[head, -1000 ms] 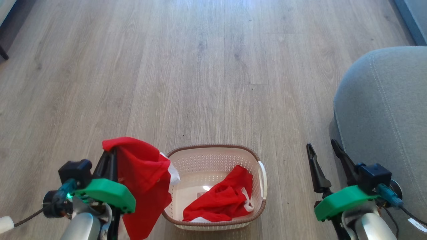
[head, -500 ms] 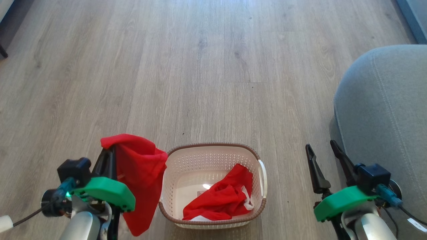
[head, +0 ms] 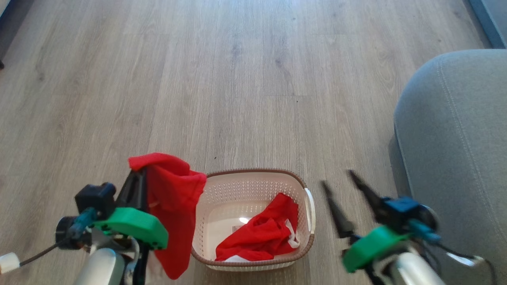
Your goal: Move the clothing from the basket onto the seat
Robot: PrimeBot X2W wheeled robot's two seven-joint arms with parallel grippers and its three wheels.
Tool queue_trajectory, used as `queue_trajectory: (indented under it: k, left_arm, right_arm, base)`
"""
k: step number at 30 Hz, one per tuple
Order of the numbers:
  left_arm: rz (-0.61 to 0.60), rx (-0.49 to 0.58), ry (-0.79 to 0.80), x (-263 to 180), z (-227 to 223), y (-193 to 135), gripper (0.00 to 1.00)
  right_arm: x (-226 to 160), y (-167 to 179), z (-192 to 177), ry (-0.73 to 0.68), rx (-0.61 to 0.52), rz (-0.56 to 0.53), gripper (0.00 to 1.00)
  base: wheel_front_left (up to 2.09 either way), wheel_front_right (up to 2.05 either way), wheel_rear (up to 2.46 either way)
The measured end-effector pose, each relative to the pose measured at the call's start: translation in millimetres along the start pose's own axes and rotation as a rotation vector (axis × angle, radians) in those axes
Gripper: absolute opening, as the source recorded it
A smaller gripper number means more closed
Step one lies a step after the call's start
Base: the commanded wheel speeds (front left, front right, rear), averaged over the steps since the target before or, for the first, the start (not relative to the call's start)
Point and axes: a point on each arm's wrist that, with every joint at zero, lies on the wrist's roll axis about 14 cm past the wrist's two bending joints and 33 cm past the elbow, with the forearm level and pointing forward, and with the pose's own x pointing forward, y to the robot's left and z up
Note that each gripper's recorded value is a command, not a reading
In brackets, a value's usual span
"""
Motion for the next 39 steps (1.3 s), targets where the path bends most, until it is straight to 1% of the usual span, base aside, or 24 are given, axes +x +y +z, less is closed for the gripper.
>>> queue_trajectory:
  k: [4,7,9,12,16,17,21,26,27,28,31,32,33,34,35,36,39]
  left_arm:
    - [-0.066,0.002,-0.015,0,8,-19,0.0]
    - [-0.126,0.003,-0.03,0,16,-38,0.0]
    - [-0.162,0.0,-0.049,1,24,-50,0.0]
    - [-0.208,-0.007,-0.063,-1,32,-67,0.0]
    - [-0.282,-0.014,-0.072,-7,39,-93,0.0]
    - [-0.282,-0.014,-0.072,-7,39,-93,0.0]
    - [-0.348,-0.036,-0.08,-15,45,-116,0.0]
    - [-0.438,-0.062,-0.096,-26,54,-142,0.0]
    - [-0.455,-0.066,-0.098,-27,55,-146,0.0]
    - [-0.46,-0.069,-0.096,-28,55,-148,0.0]
    - [-0.464,-0.077,-0.091,-27,55,-149,0.0]
    - [-0.465,-0.078,-0.09,-27,54,-150,0.2]
    - [-0.466,-0.082,-0.089,-26,54,-150,0.36]
    - [-0.468,-0.085,-0.09,-26,54,-151,0.49]
    - [-0.471,-0.084,-0.087,-25,52,-151,0.77]
    - [-0.472,-0.083,-0.081,-24,49,-152,1.0]
    - [-0.471,-0.077,-0.062,-21,39,-153,1.0]
  right_arm:
    - [16,55,12,-0.022,-0.012,0.203,1.0]
    - [26,89,23,-0.041,-0.044,0.345,1.0]
    - [30,109,27,-0.042,-0.056,0.424,1.0]
    - [31,130,26,-0.026,-0.069,0.508,1.0]
    - [37,140,23,-0.008,-0.101,0.559,1.0]
    - [37,140,23,-0.008,-0.101,0.559,1.0]
    - [45,140,25,-0.01,-0.123,0.567,1.0]
    - [48,137,13,0.031,-0.113,0.557,1.0]
    - [48,137,11,0.039,-0.1,0.553,0.42]
    - [48,137,11,0.043,-0.086,0.553,0.0]
    - [48,137,13,0.041,-0.053,0.547,0.0]
    - [47,136,14,0.039,-0.049,0.543,0.0]
    - [47,134,15,0.037,-0.049,0.537,0.0]
    - [48,131,16,0.034,-0.049,0.526,0.0]
    - [48,126,18,0.029,-0.048,0.513,0.0]
    - [49,120,20,0.022,-0.047,0.496,0.0]
    - [50,94,28,0.003,-0.053,0.429,0.0]
  base:
    - [0.0,0.0,0.0]
    - [0.0,0.0,0.0]
    - [0.0,0.0,0.0]
    - [0.0,0.0,0.0]
    - [0.0,0.0,0.0]
    - [0.0,0.0,0.0]
    - [0.0,0.0,0.0]
    - [0.0,0.0,0.0]
    - [0.0,0.0,0.0]
    - [0.0,0.0,0.0]
    - [0.0,0.0,0.0]
    - [0.0,0.0,0.0]
    - [0.0,0.0,0.0]
    - [0.0,0.0,0.0]
    - [0.0,0.0,0.0]
    - [0.0,0.0,0.0]
    - [0.0,0.0,0.0]
